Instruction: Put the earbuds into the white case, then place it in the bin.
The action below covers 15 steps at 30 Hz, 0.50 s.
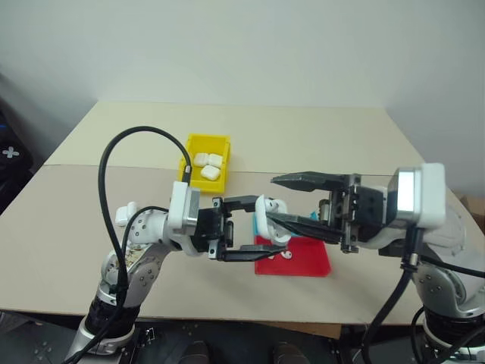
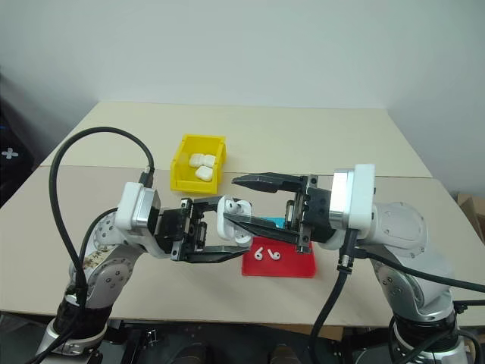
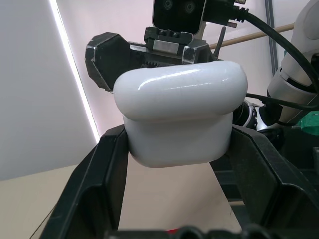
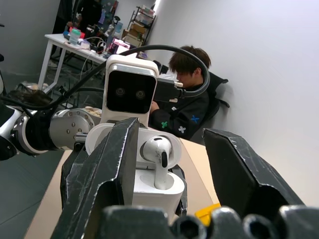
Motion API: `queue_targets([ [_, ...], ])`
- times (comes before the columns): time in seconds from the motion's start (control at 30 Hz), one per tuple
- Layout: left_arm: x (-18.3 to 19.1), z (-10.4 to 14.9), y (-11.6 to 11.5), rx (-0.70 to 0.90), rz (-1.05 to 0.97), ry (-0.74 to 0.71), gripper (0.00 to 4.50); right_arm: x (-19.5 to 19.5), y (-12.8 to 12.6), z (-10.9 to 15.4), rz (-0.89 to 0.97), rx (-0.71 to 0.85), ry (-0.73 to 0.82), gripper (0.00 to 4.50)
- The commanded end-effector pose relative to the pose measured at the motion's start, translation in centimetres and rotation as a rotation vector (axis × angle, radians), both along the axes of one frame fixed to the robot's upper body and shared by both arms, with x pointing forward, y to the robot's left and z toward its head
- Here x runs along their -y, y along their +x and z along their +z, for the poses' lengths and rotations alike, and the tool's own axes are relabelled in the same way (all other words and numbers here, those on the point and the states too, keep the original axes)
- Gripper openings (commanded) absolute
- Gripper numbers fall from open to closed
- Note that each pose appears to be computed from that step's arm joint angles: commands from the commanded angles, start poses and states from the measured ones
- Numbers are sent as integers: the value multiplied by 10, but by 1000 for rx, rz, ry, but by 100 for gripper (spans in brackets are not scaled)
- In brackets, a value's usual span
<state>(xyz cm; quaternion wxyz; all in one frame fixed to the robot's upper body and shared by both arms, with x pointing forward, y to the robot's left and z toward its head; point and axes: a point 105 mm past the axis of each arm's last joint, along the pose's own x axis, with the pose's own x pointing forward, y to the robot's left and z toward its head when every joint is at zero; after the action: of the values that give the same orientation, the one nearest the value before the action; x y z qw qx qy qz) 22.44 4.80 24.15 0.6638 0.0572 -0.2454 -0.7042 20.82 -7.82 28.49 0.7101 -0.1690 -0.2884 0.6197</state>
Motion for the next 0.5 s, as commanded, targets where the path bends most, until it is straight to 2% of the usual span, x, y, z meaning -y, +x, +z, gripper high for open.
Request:
queue_targets([
  [0.03, -5, 8, -2, 47, 6, -26, 277, 12, -4, 4, -3, 39, -42, 260],
  [0.23, -25, -11, 3, 37, 57, 46, 277, 40, 3, 25, -95, 27, -72, 260],
  [0.4, -52, -23, 2, 17, 83, 26, 277, 50, 17, 19, -187, 2, -203, 260],
  [0.5, -61, -31, -3, 13, 89, 26, 277, 54, 34, 7, -260, -14, -324, 260],
])
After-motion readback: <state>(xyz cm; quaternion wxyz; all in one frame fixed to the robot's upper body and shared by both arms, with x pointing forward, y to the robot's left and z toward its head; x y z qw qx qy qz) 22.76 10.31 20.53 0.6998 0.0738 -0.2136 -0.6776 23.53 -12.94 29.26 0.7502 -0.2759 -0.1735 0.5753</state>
